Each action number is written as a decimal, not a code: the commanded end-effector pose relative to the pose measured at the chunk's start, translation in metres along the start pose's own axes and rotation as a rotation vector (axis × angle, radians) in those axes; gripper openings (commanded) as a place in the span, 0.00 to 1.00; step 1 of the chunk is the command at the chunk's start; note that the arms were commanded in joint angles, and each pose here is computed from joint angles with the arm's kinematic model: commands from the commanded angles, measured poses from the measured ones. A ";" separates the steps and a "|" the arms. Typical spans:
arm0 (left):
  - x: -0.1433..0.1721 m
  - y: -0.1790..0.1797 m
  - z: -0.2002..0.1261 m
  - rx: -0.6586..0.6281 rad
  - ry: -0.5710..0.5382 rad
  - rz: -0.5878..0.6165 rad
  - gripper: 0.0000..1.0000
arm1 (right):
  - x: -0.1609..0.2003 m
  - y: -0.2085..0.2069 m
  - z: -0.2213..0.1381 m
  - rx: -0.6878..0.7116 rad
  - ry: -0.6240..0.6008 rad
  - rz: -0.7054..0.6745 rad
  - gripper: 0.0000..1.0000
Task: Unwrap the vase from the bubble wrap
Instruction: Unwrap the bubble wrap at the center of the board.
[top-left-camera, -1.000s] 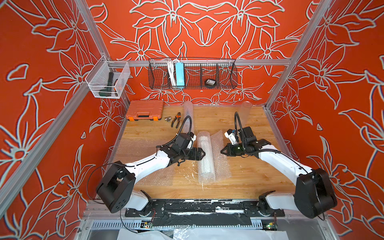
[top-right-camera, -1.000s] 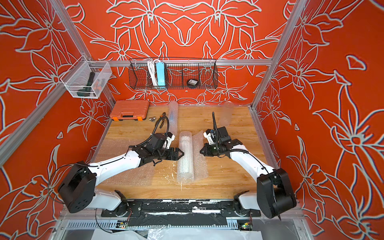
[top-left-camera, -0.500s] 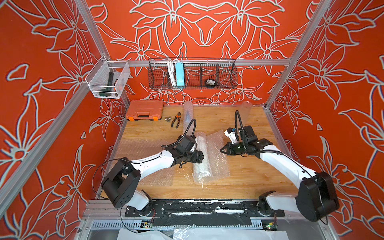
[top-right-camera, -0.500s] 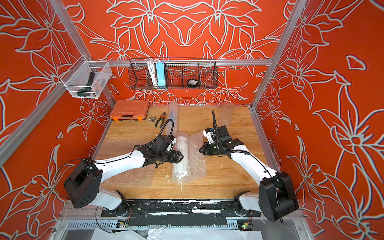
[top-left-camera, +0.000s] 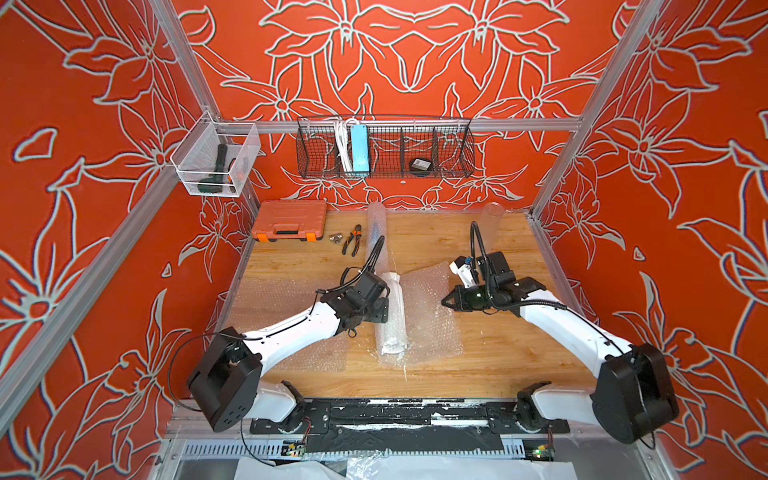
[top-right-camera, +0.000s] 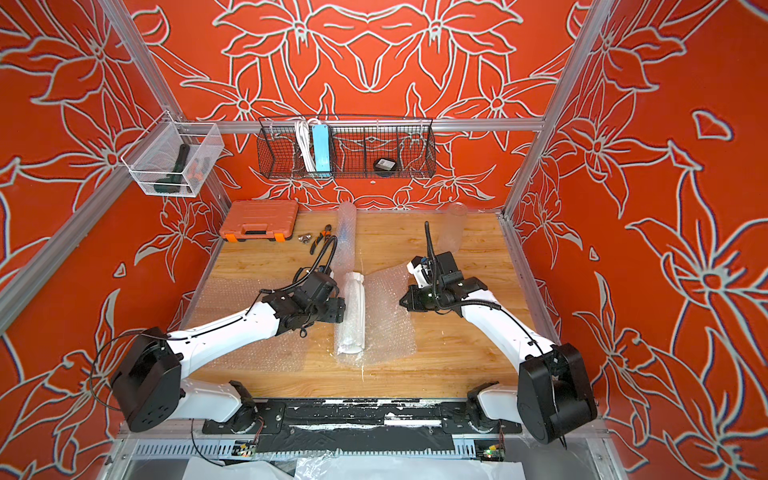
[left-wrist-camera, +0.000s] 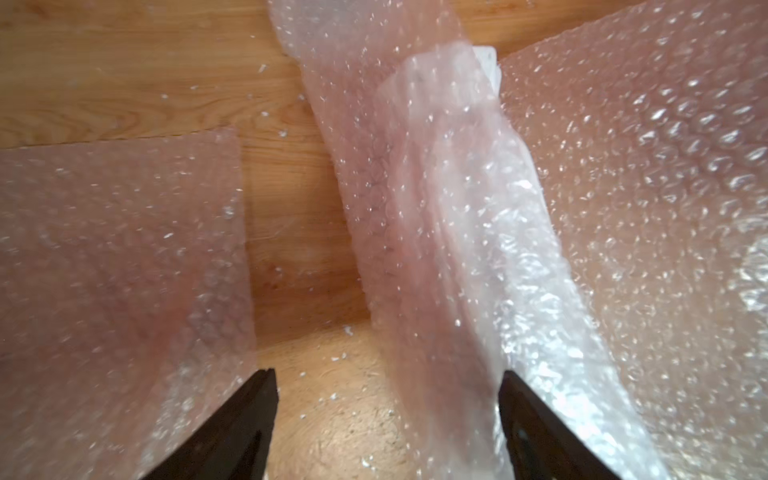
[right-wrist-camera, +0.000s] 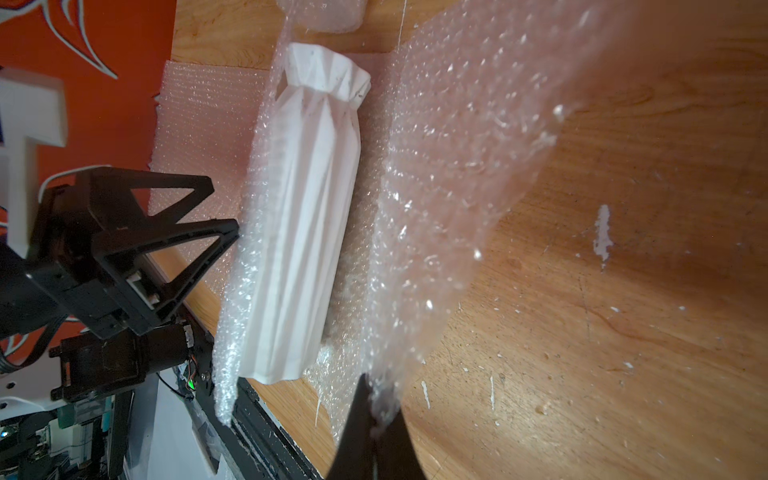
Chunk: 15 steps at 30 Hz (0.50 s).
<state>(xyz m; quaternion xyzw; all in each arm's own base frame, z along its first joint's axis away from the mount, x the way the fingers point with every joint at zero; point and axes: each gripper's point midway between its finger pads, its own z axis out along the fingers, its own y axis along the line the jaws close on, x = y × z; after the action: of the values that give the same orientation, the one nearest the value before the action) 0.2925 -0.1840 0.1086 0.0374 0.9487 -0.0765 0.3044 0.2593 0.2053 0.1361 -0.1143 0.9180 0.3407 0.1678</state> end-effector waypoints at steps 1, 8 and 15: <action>-0.022 0.001 -0.023 0.012 -0.081 0.013 0.81 | -0.009 0.008 -0.007 -0.002 -0.029 -0.029 0.00; -0.036 -0.034 -0.045 0.223 -0.142 0.037 0.84 | -0.008 0.007 -0.005 -0.001 -0.023 -0.026 0.00; -0.028 -0.050 -0.035 0.298 -0.089 0.042 0.84 | -0.008 0.007 -0.003 -0.005 -0.019 -0.025 0.00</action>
<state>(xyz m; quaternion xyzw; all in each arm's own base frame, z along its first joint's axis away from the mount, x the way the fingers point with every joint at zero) 0.2884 -0.2219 0.1612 0.0902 0.9124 -0.1999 0.3457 0.2594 0.2054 0.1362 -0.1142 0.9179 0.3409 0.1678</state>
